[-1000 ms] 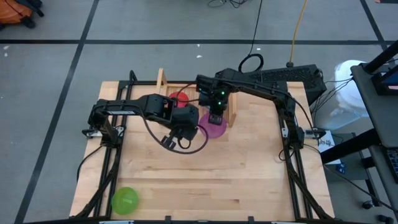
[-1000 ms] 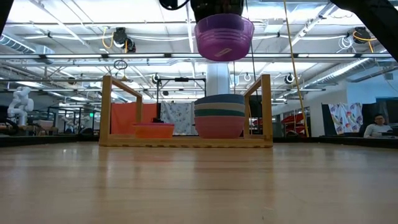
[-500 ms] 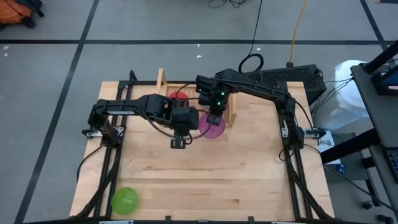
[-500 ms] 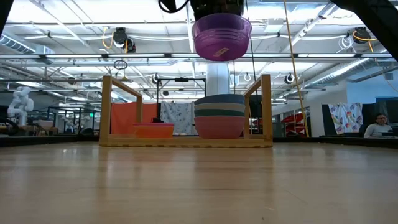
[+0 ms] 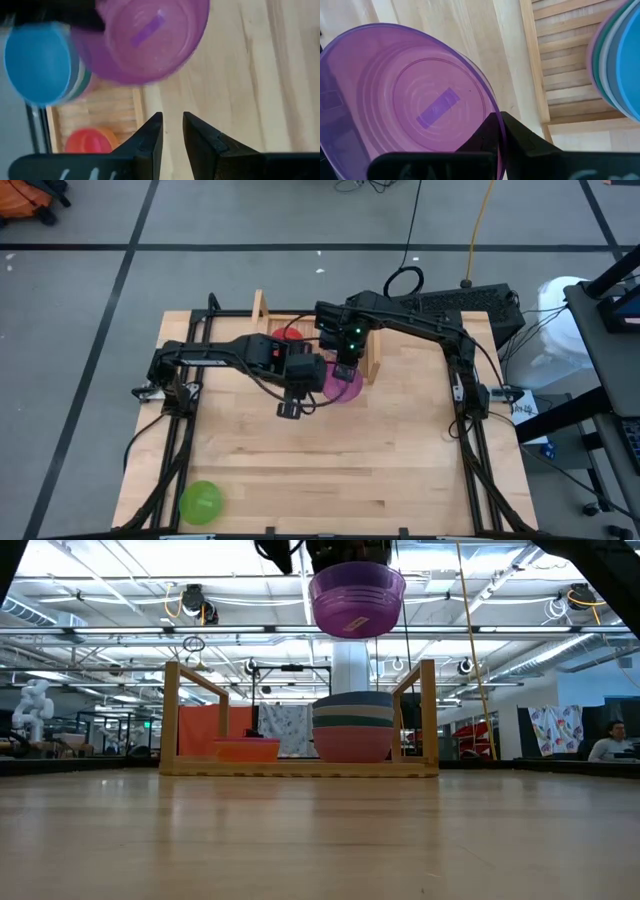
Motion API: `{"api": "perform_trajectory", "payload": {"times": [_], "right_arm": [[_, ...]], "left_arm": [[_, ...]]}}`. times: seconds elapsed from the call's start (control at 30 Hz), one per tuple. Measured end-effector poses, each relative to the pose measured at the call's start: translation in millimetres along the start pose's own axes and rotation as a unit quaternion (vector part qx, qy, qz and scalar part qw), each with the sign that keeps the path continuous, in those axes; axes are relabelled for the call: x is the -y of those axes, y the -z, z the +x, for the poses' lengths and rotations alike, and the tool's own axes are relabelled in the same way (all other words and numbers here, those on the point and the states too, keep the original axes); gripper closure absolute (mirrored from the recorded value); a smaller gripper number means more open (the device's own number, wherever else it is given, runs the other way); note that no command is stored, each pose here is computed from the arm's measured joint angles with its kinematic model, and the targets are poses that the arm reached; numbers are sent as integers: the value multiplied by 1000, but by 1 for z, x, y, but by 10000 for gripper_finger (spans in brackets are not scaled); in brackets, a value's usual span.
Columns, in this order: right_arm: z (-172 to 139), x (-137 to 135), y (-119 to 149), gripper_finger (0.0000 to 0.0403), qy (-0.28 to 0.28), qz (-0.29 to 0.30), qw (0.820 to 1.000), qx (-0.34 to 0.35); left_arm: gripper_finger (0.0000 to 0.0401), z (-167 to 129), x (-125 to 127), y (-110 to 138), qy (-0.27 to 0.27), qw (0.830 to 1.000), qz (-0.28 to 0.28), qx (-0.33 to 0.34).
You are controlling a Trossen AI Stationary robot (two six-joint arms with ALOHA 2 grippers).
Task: Place and stack bowls onto a shelf
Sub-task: Stack the violet bowl onto the red bowl
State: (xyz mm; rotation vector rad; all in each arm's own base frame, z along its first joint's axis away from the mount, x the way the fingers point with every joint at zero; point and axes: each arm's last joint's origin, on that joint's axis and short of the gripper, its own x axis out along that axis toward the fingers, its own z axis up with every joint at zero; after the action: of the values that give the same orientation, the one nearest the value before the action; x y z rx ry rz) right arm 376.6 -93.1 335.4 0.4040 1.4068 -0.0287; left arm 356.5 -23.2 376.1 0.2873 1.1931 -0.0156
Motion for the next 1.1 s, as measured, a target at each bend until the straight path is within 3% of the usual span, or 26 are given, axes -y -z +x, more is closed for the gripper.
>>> {"api": "perform_trajectory", "payload": {"times": [0.27, 0.53, 0.73, 0.87, 1.1], "right_arm": [[0, 0, 0, 403, 0, -15, 1000, 0], [0, 0, 0, 403, -2, -37, 999, 0], [0, 0, 0, 403, 0, -23, 1000, 0], [0, 0, 0, 403, 1, -23, 1000, 0], [0, 0, 0, 403, 14, -32, 999, 1]], "left_arm": [[320, 10, 3, -9, 12, 993, 114, 19], [320, 9, 3, -10, 10, 985, 170, 26], [320, 12, -10, 0, 12, 1000, -8, -20], [320, 13, -22, 9, 4, 991, -123, -52], [320, 15, -37, 9, -7, 967, -253, -38]]}}
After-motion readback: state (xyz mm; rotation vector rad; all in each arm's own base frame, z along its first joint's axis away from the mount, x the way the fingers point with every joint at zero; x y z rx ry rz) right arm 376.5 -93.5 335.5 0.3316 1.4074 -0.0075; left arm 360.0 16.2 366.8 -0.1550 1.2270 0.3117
